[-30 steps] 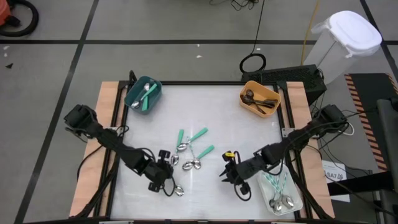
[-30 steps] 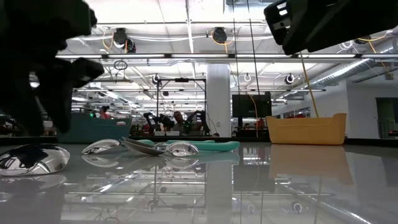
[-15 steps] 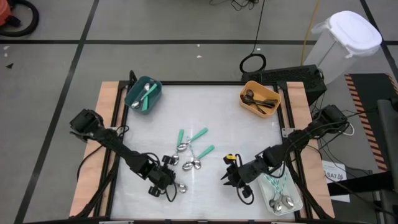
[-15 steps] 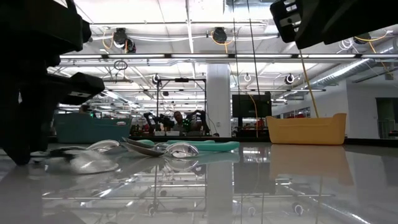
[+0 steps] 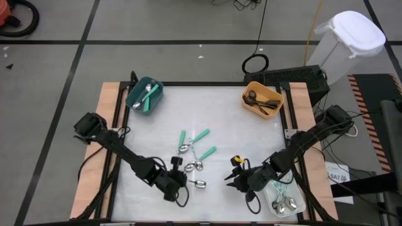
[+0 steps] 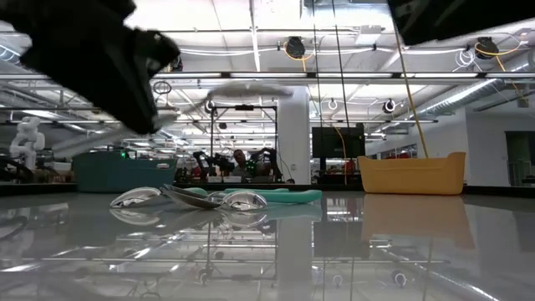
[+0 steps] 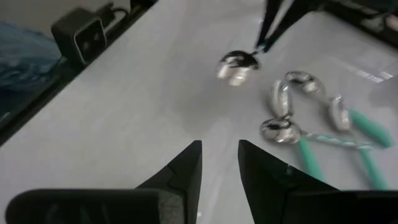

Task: Sort silverware by color (type)
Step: Put the patterned green spoon into the white bin

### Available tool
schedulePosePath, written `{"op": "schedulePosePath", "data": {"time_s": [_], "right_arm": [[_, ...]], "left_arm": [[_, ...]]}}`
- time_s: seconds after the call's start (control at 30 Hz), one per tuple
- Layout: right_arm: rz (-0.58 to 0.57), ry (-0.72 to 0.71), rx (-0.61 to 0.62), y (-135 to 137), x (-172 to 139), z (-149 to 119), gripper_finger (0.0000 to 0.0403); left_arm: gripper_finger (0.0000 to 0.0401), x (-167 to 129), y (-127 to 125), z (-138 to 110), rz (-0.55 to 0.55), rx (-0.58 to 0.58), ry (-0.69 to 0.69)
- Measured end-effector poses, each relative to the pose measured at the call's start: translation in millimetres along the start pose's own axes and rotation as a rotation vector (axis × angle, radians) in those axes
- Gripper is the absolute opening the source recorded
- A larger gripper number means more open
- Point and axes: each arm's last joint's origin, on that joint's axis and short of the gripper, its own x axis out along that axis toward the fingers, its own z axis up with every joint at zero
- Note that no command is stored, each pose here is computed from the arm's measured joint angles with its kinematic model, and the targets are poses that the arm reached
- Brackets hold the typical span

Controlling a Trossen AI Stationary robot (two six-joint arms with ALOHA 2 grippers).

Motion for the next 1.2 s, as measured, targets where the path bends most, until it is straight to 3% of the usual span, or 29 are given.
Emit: {"op": "schedulePosePath", "data": {"time_s": [0.5, 0.83, 1.0, 1.2], "right_arm": [[-0.139, -0.135, 0.069, 15.6, -19.5, 13.6, 0.0098], [-0.164, -0.423, 0.120, 10.4, -17.1, 8.9, 0.0098], [-0.184, -0.469, 0.151, 3.3, -17.0, 12.2, 0.0103], [-0.203, -0.472, 0.152, -1.9, -15.6, 12.8, 0.0146]], "left_arm": [[0.0010, -25.8, -6.0, 56.0, 0.293, -0.044, -0.466], [0.0010, -41.7, -7.7, 88.5, 0.334, -0.030, -0.808], [0.0010, -26.2, -6.4, 95.7, 0.354, -0.043, -0.929], [0.0010, -7.5, -6.1, 98.3, 0.337, -0.060, -1.089]]}}
